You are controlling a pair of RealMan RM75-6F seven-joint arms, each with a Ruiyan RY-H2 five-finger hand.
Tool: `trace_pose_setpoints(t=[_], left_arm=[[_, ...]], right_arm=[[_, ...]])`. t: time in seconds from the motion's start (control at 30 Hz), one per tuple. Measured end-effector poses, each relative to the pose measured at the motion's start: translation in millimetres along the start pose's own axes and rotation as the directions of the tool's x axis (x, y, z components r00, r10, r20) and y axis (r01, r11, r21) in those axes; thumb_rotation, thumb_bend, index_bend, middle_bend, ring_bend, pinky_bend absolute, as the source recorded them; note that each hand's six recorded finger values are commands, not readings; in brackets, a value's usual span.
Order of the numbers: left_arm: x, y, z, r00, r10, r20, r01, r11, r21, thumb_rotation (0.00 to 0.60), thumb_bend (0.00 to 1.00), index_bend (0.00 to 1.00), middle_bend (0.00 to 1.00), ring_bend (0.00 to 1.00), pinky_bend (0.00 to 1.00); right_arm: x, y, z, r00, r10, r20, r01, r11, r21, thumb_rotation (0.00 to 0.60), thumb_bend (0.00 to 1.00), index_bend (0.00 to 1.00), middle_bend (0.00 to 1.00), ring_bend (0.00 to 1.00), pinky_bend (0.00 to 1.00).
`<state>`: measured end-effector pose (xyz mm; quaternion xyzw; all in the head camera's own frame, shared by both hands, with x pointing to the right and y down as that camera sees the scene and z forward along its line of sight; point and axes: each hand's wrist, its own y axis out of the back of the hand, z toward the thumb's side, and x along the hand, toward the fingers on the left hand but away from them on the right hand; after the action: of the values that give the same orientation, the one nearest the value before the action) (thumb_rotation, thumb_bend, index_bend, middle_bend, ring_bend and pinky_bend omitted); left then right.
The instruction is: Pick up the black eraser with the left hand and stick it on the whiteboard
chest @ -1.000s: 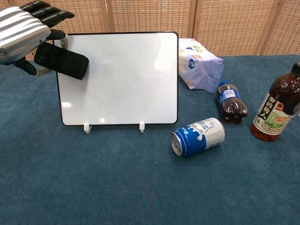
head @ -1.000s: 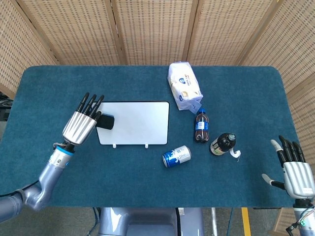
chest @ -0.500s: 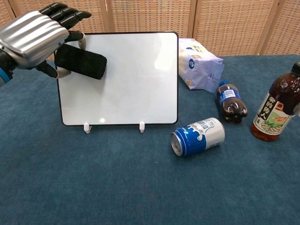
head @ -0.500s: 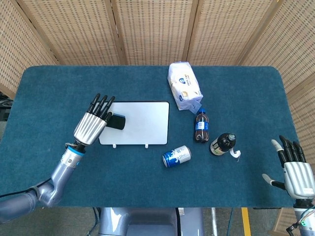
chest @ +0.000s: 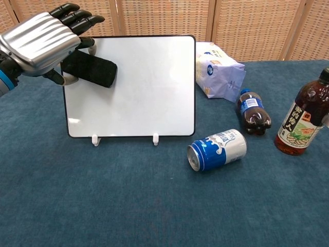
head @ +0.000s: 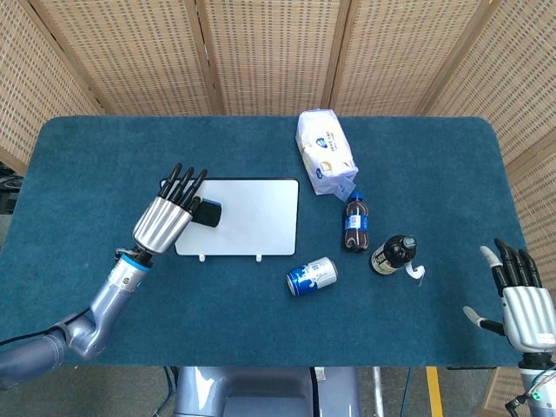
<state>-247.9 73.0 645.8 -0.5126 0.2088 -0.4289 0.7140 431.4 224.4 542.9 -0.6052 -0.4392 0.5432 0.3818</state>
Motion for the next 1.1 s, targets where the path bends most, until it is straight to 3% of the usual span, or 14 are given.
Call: trace_pose_setpoints(t=[0.17, 0.3, 0.6, 1.1], left_arm=[[0.6, -4.6, 2.7, 1.000, 0.005, 0.018, -0.005, 0.999, 0.035, 0.572, 0.25, 0.43, 0.00, 0.00, 0.00], [-0.3, -6.0, 5.9, 1.000, 0.009, 0.024, -0.010, 0.999, 0.037, 0.571, 0.24, 0.37, 0.00, 0.00, 0.00], [-1.1, -2.7, 7.2, 0.999, 0.041, 0.030, -0.042, 0.999, 0.034, 0.576, 0.16, 0.29, 0.00, 0.00, 0.00], [-0.6, 2.6, 1.0, 0.998, 0.062, 0.008, -0.062, 0.998, 0.014, 0.579, 0.13, 0.28, 0.00, 0.00, 0.00]], right_arm=[[-0.1, 0.6, 0.0, 1.000, -0.005, 0.000, 0.005, 1.000, -0.001, 0.600, 0.00, 0.07, 0.00, 0.00, 0.00], [-0.5, 1.9, -1.3, 1.000, -0.011, 0.004, 0.011, 1.000, -0.005, 0.600, 0.00, 0.07, 0.00, 0.00, 0.00], [-0.7, 2.0, -0.5, 1.000, -0.016, 0.000, 0.016, 1.000, -0.006, 0.600, 0.00, 0.07, 0.00, 0.00, 0.00], [-1.0, 3.4, -1.1, 1.000, -0.031, -0.004, 0.031, 0.999, -0.010, 0.600, 0.00, 0.07, 0.00, 0.00, 0.00]])
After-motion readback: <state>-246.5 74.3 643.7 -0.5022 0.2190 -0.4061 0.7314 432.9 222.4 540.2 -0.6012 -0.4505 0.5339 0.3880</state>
